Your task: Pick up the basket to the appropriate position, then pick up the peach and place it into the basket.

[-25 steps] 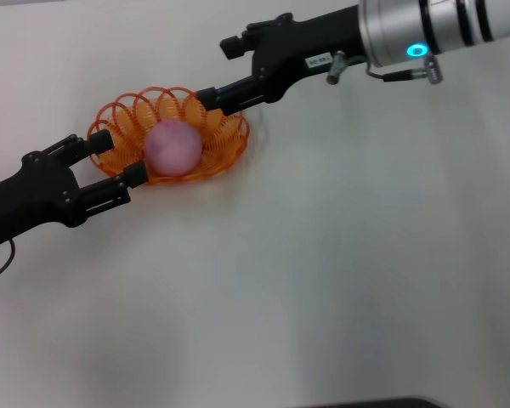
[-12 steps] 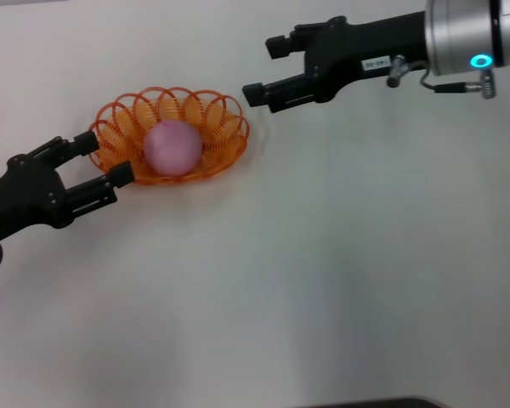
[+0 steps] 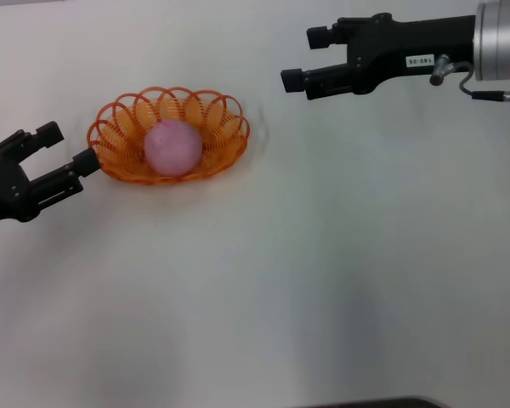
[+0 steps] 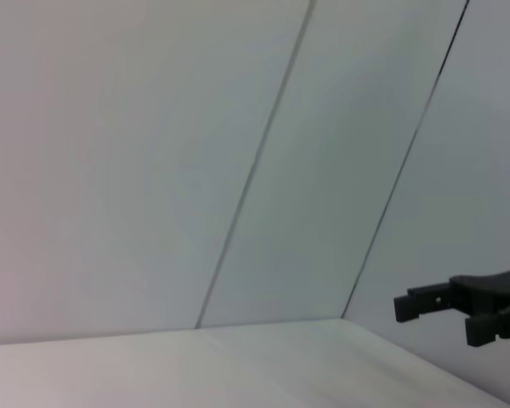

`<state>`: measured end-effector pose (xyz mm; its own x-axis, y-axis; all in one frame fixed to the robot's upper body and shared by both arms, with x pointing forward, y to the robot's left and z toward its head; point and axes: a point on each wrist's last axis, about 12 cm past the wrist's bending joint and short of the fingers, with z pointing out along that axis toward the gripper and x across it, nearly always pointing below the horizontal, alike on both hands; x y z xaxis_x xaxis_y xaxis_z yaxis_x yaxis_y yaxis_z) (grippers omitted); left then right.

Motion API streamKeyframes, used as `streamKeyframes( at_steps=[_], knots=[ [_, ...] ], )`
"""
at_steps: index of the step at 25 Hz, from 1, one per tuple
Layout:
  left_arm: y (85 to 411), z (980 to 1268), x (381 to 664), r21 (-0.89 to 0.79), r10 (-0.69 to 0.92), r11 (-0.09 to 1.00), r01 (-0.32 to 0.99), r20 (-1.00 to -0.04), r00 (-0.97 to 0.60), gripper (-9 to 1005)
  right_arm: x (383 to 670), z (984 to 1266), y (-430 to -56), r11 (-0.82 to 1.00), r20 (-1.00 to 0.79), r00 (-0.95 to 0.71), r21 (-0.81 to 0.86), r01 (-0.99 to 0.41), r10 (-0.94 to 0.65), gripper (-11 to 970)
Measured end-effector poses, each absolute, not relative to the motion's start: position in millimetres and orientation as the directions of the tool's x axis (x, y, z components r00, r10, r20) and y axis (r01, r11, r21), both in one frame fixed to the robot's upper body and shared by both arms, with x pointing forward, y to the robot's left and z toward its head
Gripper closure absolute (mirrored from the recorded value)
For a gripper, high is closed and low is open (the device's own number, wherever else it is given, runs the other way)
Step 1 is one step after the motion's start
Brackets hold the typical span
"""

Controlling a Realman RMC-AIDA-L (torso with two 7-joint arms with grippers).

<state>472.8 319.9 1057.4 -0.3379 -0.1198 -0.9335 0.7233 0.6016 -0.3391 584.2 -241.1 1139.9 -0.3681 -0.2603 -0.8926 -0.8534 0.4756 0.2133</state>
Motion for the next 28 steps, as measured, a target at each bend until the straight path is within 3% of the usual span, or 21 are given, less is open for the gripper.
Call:
streamKeyframes(
  at_steps=[11, 21, 28],
  knots=[
    [318, 1053, 469, -0.319, -0.118, 0.618, 0.719, -0.941, -0.317, 152, 569, 1117, -250, 0.464, -0.920, -0.336, 0.214, -0.860, -0.199, 29],
    [309, 1033, 449, -0.170, -0.058, 0.656, 0.735, -0.983, -0.176, 152, 526, 1058, -263, 0.469, -0.965, -0.196, 0.093, -0.878, -0.175, 29],
    [311, 1023, 438, -0.120, -0.058, 0.729, 0.674, -0.992, -0.113, 153, 510, 1041, -267, 0.498, -0.973, -0.171, 0.072, -0.864, -0.157, 35]
  ],
)
